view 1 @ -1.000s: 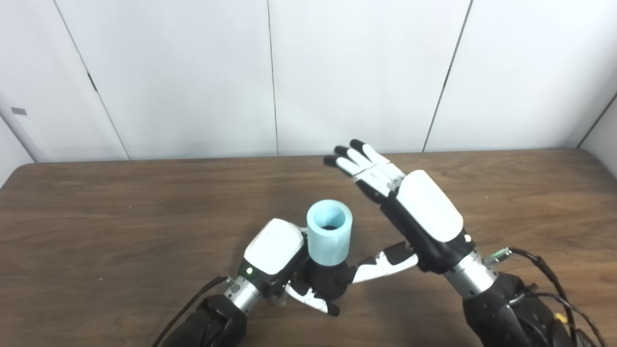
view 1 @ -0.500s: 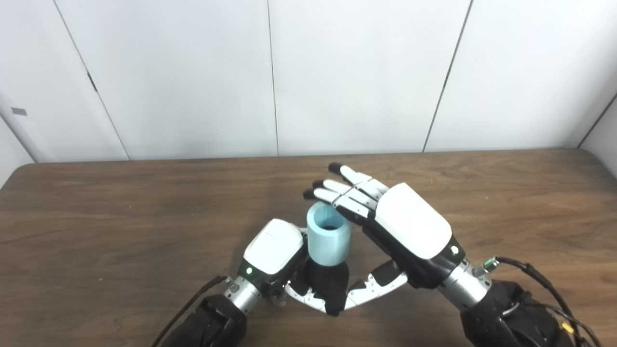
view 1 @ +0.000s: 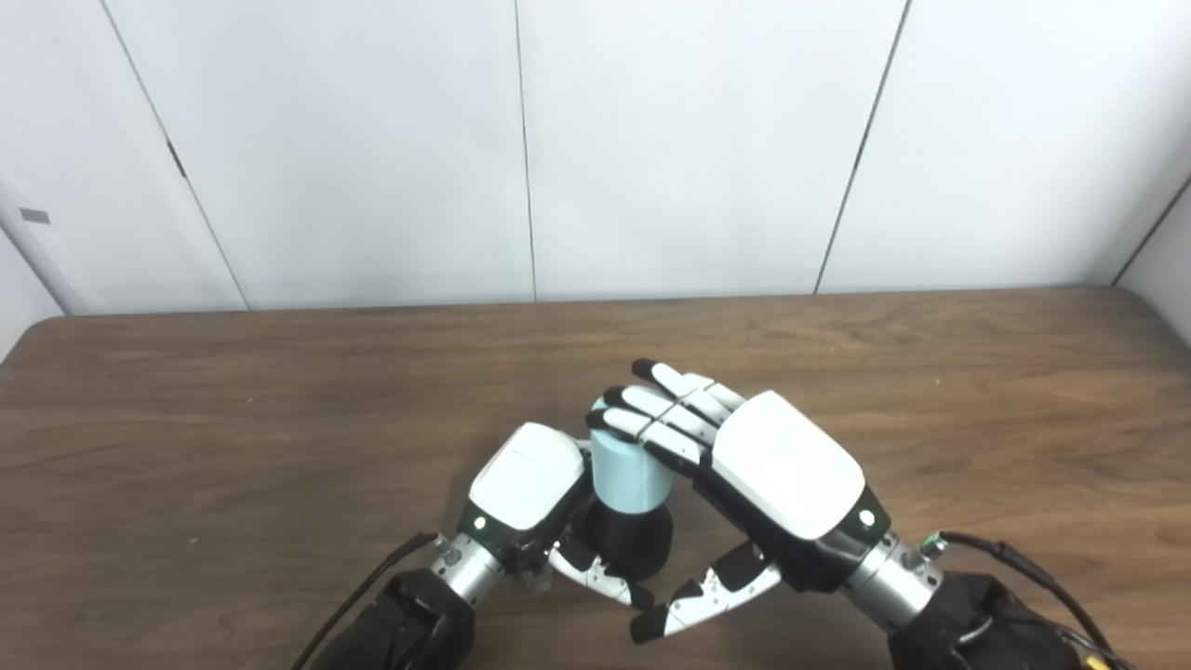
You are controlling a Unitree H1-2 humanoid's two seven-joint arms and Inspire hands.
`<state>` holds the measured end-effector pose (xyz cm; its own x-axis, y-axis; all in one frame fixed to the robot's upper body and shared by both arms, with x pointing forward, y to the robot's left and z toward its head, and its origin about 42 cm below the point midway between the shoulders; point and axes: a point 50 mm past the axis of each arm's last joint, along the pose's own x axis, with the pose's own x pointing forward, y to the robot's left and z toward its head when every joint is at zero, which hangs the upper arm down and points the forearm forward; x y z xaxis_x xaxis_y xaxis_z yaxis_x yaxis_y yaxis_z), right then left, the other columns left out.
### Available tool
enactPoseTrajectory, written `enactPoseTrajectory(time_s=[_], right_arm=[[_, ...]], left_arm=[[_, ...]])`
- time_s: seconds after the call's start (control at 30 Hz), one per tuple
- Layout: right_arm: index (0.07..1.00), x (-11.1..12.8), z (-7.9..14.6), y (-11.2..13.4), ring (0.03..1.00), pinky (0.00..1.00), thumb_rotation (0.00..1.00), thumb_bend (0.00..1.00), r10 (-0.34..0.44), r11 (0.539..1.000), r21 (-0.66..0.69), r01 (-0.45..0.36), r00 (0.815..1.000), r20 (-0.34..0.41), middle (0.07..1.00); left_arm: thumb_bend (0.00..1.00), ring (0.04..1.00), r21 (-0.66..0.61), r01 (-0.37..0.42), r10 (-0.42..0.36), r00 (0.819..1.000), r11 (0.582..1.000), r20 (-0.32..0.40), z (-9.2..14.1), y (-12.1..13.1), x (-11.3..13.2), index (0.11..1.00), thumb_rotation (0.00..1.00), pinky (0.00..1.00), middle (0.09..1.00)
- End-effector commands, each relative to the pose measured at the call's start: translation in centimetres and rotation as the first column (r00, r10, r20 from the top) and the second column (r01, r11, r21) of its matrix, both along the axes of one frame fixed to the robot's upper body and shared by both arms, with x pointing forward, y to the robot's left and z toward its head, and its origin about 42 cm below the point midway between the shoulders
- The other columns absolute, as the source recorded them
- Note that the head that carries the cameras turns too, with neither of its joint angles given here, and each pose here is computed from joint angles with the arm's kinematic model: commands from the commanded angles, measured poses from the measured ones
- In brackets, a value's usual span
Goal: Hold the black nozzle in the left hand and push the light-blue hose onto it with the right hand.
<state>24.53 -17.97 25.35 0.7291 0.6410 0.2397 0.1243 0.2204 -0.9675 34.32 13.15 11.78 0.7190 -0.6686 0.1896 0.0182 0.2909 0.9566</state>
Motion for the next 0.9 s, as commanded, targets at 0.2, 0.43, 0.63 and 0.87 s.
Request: enactPoseTrajectory(time_s=[0.2,0.43,0.63,0.87], right_arm=[[0.994,0.1,-2.5,-0.4,1.000,0.99,0.86,0.91,-0.069,0.979,-0.202,0.036,0.985,-0.156,0.999],[0.988,-0.4,-4.0,-0.5,1.000,0.96,0.92,0.91,-0.085,0.960,-0.278,0.034,0.981,-0.175,1.000],[0.986,-0.8,-4.4,-0.6,1.000,0.95,0.92,0.90,-0.085,0.958,-0.284,0.030,0.979,-0.184,1.000],[0.925,-1.0,-4.2,-0.9,0.965,0.87,0.87,0.87,-0.021,0.977,-0.211,-0.014,0.986,-0.162,0.959]], left_arm=[[0.53,0.170,0.053,-0.019,0.023,0.997,0.998,-0.069,-2.9,0.9,-1.7,0.477,0.00,0.12,0.471],[0.53,0.190,0.060,-0.021,0.026,0.997,0.998,-0.073,-2.7,0.9,-1.8,0.481,0.00,0.13,0.471],[0.52,0.197,0.056,-0.018,0.022,0.997,0.998,-0.072,-2.8,1.0,-1.8,0.481,0.00,0.14,0.471],[0.53,0.198,0.057,-0.017,0.020,0.998,0.998,-0.062,-2.9,1.0,-1.7,0.481,0.00,0.14,0.471]])
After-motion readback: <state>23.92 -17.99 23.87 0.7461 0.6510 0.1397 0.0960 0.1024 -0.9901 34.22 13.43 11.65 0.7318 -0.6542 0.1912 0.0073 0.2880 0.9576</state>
